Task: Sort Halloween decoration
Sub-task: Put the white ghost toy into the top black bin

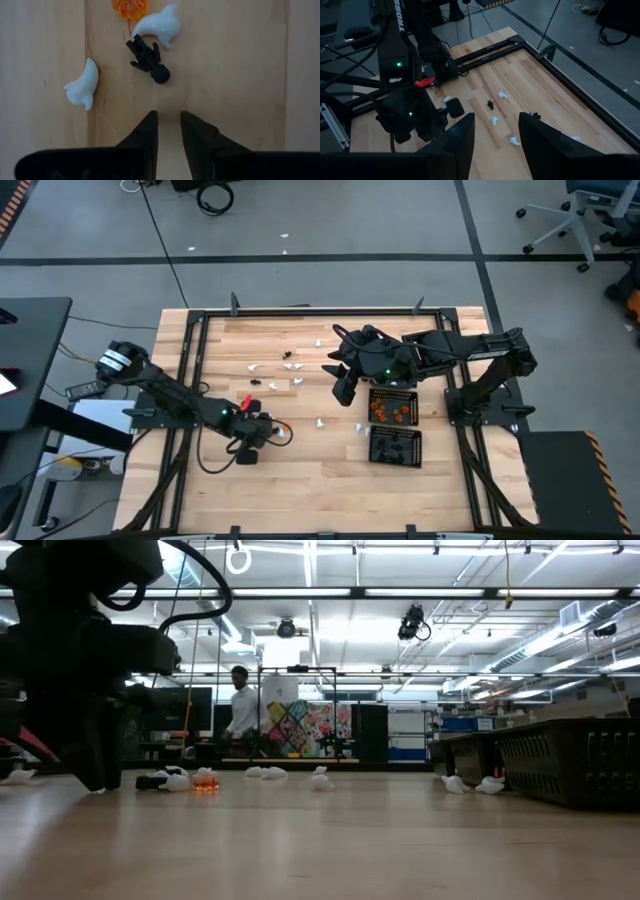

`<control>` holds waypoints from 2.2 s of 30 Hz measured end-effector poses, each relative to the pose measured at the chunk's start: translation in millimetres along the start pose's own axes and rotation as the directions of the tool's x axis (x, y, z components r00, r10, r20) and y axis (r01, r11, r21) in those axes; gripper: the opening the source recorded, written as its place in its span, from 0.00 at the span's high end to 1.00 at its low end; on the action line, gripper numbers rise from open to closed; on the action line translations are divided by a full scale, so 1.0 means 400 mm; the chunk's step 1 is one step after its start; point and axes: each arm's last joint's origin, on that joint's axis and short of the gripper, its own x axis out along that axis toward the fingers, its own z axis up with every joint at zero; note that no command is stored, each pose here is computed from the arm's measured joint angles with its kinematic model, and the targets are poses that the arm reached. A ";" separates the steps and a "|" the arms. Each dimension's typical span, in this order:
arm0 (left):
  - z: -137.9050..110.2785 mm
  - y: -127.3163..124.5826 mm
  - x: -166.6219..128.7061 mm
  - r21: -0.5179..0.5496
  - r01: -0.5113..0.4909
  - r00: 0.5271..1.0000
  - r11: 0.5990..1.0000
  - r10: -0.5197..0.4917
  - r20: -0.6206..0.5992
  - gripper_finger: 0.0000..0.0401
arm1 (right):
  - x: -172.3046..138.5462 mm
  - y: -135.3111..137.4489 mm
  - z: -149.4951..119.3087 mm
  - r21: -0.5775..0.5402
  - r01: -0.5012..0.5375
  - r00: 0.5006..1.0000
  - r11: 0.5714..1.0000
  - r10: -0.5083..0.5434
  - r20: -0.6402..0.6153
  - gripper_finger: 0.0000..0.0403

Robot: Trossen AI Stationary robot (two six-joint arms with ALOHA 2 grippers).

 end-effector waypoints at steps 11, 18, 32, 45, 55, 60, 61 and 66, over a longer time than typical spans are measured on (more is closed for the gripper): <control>0.020 0.035 -0.099 -0.265 -0.067 0.995 0.962 0.045 -0.087 0.83 | 0.002 -0.003 0.002 -0.006 0.004 1.000 1.000 -0.004 0.001 0.61; -0.002 0.110 -0.123 -0.469 -0.166 0.973 0.867 0.066 -0.223 0.77 | 0.005 -0.009 0.007 -0.028 0.009 1.000 1.000 -0.009 0.011 0.61; -0.031 0.170 -0.035 -0.180 -0.161 0.820 0.970 0.031 -0.571 0.40 | 0.015 -0.020 0.028 -0.060 -0.028 0.998 0.998 0.031 0.050 0.61; -0.048 0.150 0.013 -0.006 -0.060 0.732 0.998 0.040 -0.680 0.40 | 0.015 -0.019 0.029 -0.066 -0.030 0.998 0.997 0.033 0.053 0.61; -0.046 0.148 0.016 0.038 -0.030 0.737 0.999 0.048 -0.674 0.56 | 0.015 -0.019 0.029 -0.068 -0.029 0.998 0.997 0.033 0.053 0.61; -0.045 0.148 0.016 0.033 -0.040 0.738 0.999 0.052 -0.673 0.64 | 0.015 -0.019 0.029 -0.079 -0.029 0.998 0.996 0.033 0.053 0.61; -0.044 0.148 0.016 0.032 -0.041 0.739 0.999 0.052 -0.672 0.64 | 0.015 -0.019 0.029 -0.083 -0.029 0.998 0.996 0.033 0.053 0.61; -0.035 0.148 0.015 0.021 -0.045 0.747 0.999 0.047 -0.663 0.67 | 0.016 -0.022 0.030 -0.090 -0.025 0.998 0.996 0.030 0.053 0.61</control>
